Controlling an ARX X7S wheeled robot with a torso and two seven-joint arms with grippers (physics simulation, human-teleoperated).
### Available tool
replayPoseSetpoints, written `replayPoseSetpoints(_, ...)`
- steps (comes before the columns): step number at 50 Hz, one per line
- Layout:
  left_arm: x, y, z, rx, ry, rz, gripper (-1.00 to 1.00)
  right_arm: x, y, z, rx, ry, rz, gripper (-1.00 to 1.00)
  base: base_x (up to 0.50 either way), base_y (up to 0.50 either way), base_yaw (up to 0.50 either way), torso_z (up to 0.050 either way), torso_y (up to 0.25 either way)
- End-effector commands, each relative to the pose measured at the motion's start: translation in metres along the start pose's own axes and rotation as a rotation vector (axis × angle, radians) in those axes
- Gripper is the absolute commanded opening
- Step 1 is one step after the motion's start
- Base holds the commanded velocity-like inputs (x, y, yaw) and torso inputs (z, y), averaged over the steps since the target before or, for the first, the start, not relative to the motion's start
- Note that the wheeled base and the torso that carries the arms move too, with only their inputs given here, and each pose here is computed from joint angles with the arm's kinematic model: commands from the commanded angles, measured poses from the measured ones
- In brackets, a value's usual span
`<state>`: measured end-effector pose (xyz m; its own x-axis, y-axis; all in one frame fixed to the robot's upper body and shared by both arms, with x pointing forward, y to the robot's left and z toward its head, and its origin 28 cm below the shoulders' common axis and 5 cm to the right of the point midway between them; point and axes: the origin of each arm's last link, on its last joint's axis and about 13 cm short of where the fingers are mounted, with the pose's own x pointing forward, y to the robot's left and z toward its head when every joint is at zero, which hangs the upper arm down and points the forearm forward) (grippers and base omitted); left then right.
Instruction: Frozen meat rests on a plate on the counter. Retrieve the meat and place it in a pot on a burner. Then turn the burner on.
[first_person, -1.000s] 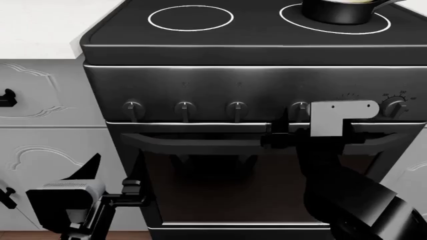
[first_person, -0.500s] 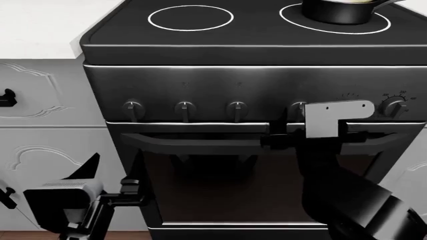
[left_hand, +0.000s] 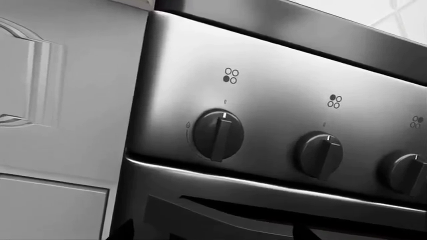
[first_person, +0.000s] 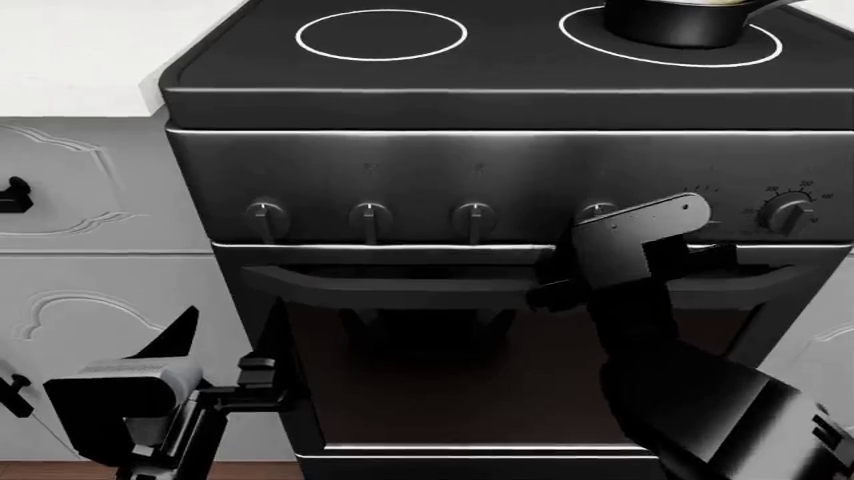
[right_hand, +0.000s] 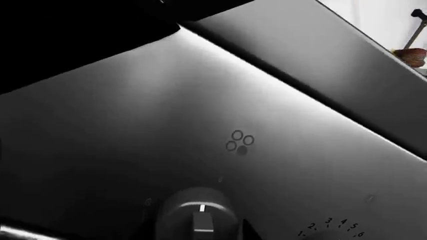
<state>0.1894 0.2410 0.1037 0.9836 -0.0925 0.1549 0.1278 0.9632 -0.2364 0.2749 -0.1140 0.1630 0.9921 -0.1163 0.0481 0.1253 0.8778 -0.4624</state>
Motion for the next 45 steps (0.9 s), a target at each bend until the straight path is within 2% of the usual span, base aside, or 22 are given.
replayPoseSetpoints(1, 0.001, 0.000, 0.000, -0.005, 0.000, 0.000, 1.00, 0.001, -0.007, 0.019, -0.119, -0.152, -0.064, -1.00, 0.00, 0.00, 0.00, 0.000, 0.000)
replayPoseSetpoints(21, 0.001, 0.000, -0.002, -0.013, 0.007, -0.003, 1.00, 0.002, -0.010, 0.022, -0.221, -0.182, -0.060, -1.00, 0.00, 0.00, 0.00, 0.001, 0.005)
replayPoseSetpoints(33, 0.000, -0.001, -0.002, -0.013, 0.005, -0.006, 1.00, -0.004, -0.012, 0.023, -0.204, -0.163, -0.041, -1.00, 0.00, 0.00, 0.00, 0.001, 0.005)
replayPoseSetpoints(34, 0.000, -0.001, -0.002, -0.013, 0.005, -0.007, 1.00, -0.008, -0.011, 0.023, -0.189, -0.158, -0.032, 1.00, 0.00, 0.00, 0.00, 0.000, 0.010)
replayPoseSetpoints(45, -0.004, -0.004, 0.009, -0.015, -0.012, -0.023, 1.00, -0.045, -0.015, 0.035, -0.122, -0.167, 0.010, 1.00, 0.00, 0.00, 0.00, 0.000, 0.000)
